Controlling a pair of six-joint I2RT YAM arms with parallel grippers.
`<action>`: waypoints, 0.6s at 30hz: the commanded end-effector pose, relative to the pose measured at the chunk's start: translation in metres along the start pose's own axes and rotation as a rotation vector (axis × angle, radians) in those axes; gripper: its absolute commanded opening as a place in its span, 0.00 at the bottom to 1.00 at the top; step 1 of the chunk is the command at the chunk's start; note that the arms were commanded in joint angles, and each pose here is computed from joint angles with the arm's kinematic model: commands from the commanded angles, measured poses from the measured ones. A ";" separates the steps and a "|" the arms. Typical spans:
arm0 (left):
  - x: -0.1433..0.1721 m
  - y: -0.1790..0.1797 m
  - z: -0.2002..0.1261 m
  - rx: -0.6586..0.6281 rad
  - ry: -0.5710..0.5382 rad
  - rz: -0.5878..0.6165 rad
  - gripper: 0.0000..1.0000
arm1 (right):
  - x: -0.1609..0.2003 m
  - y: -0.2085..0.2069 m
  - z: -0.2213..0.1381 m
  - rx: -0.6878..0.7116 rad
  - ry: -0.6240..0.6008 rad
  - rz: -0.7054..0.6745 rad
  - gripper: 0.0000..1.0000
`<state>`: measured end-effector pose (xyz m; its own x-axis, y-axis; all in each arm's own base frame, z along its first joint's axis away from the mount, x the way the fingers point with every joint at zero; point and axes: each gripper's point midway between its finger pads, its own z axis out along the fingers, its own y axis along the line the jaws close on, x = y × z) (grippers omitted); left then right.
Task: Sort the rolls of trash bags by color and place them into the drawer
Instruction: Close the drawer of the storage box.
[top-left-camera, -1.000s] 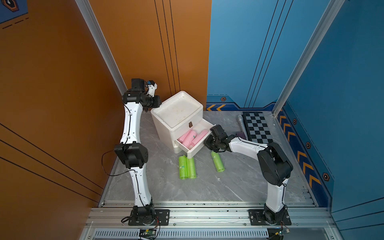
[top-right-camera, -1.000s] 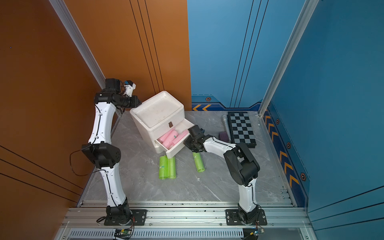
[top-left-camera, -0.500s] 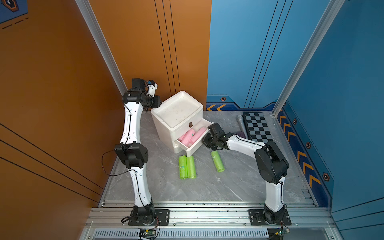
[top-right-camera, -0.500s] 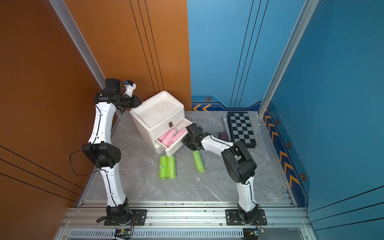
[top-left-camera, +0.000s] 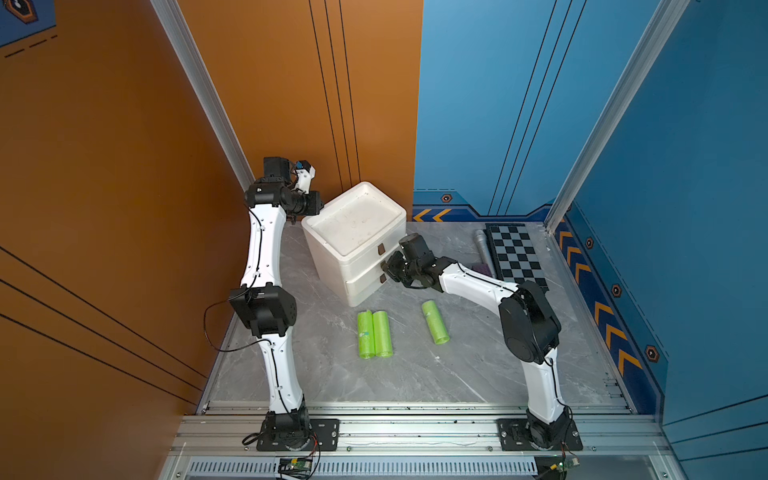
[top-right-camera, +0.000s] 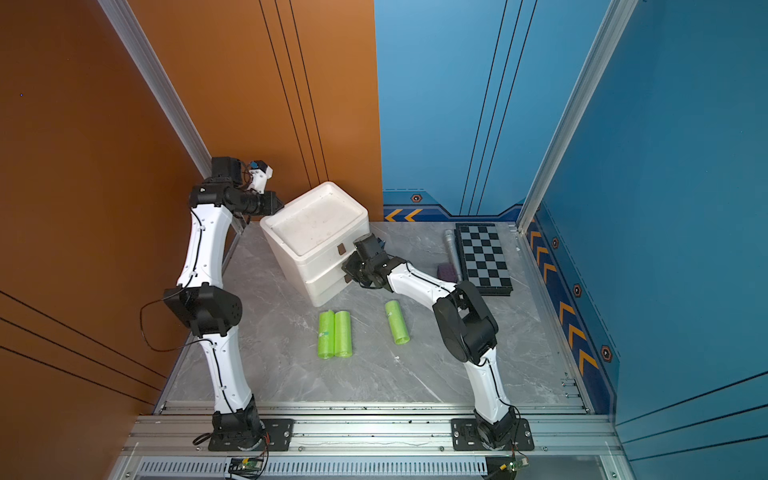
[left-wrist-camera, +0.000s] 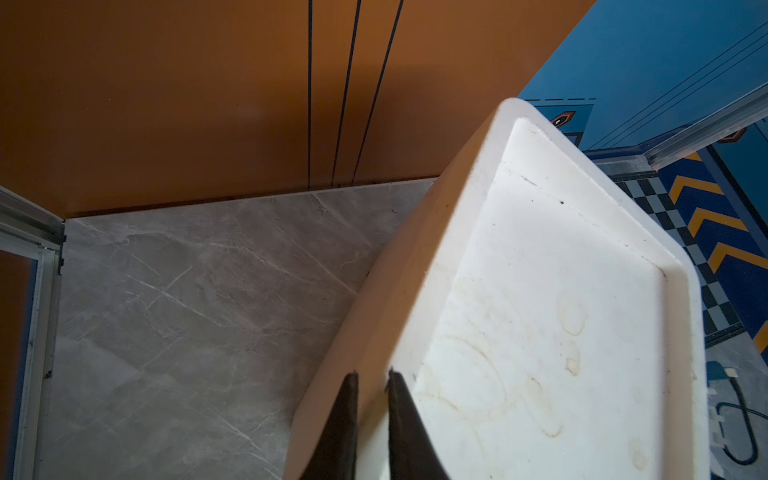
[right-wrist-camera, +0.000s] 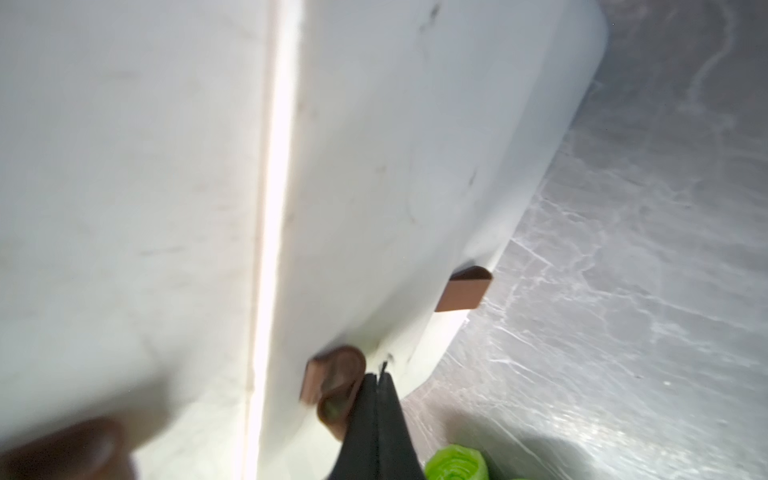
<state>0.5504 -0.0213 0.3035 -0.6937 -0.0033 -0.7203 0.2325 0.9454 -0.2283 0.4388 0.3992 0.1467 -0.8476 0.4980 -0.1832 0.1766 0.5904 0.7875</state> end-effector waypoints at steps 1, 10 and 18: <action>0.053 -0.035 0.025 0.119 0.208 -0.044 0.16 | -0.001 0.024 0.007 -0.083 0.001 0.006 0.01; 0.053 -0.035 0.025 0.118 0.207 -0.045 0.16 | 0.000 0.025 0.009 -0.093 0.011 0.010 0.01; 0.047 -0.030 0.021 0.095 0.187 -0.042 0.16 | 0.003 0.007 -0.021 -0.057 0.002 -0.042 0.12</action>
<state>0.5505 -0.0214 0.3036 -0.6934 -0.0031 -0.7205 0.2327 0.9455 -0.2279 0.4329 0.3973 0.1307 -0.8553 0.4914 -0.1641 0.1883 0.5900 0.7852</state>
